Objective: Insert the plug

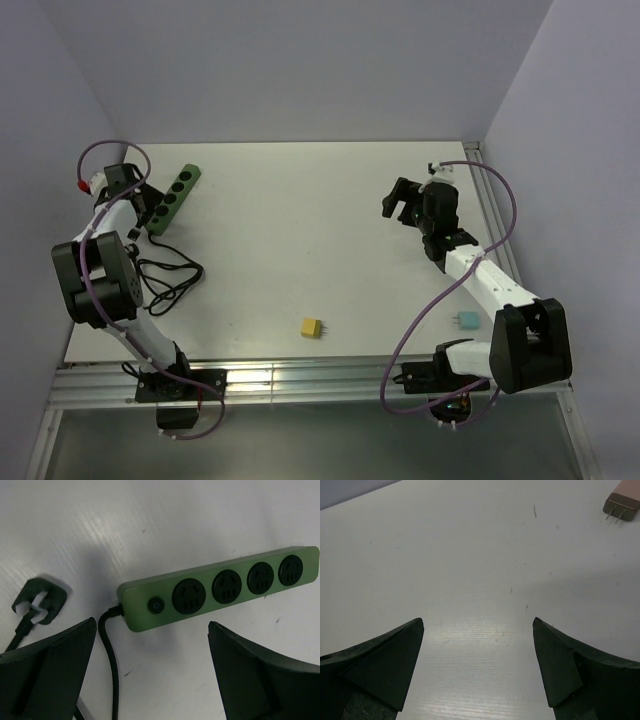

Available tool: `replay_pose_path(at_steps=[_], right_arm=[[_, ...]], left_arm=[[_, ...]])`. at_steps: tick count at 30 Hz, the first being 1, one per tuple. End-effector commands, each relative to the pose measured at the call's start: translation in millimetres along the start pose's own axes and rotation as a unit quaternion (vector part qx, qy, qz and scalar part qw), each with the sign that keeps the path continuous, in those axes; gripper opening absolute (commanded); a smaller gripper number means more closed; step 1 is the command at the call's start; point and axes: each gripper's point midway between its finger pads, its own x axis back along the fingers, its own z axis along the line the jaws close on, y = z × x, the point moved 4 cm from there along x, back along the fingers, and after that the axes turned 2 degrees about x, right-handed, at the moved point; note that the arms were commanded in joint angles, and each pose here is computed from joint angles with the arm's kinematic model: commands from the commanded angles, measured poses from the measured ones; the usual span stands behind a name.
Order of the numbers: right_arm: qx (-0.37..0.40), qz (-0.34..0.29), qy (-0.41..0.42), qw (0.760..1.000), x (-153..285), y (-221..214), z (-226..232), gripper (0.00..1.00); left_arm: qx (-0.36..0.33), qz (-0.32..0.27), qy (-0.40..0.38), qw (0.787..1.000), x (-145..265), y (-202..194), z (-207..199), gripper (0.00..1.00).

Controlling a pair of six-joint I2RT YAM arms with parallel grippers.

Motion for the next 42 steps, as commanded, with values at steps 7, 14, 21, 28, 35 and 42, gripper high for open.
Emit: replay_pose_path(at_steps=[7,14,21,28,35,42], right_arm=[[-0.01,-0.011,0.017,1.0,-0.9,6.4,8.9,0.96],[-0.014,-0.013,0.02,1.0,0.1,8.0,10.7,0.95],[-0.007,-0.024,0.03,0.999,6.3,9.4,18.6,0.95],[-0.005,-0.026,0.029,0.999,8.1,7.8,19.9,0.95],[0.002,-0.03,0.02,0.999,9.8,8.9,21.8,0.94],[0.008,-0.053,0.026,0.998,19.9,14.1,27.9,0.94]], left_arm=[[0.232,0.083,-0.024,0.969,-1.4,-17.8,-10.9,0.99],[0.371,0.086,0.011,0.925,-7.0,-35.7,-1.8,0.99],[0.467,0.091,0.021,0.879,-10.1,-37.7,-21.5,0.99],[0.521,0.083,0.049,0.848,-13.7,-28.4,-39.9,0.99],[0.526,0.091,0.089,0.841,-21.8,-19.2,-52.9,0.99],[0.534,0.086,0.127,0.832,-35.1,-17.3,-45.0,1.0]])
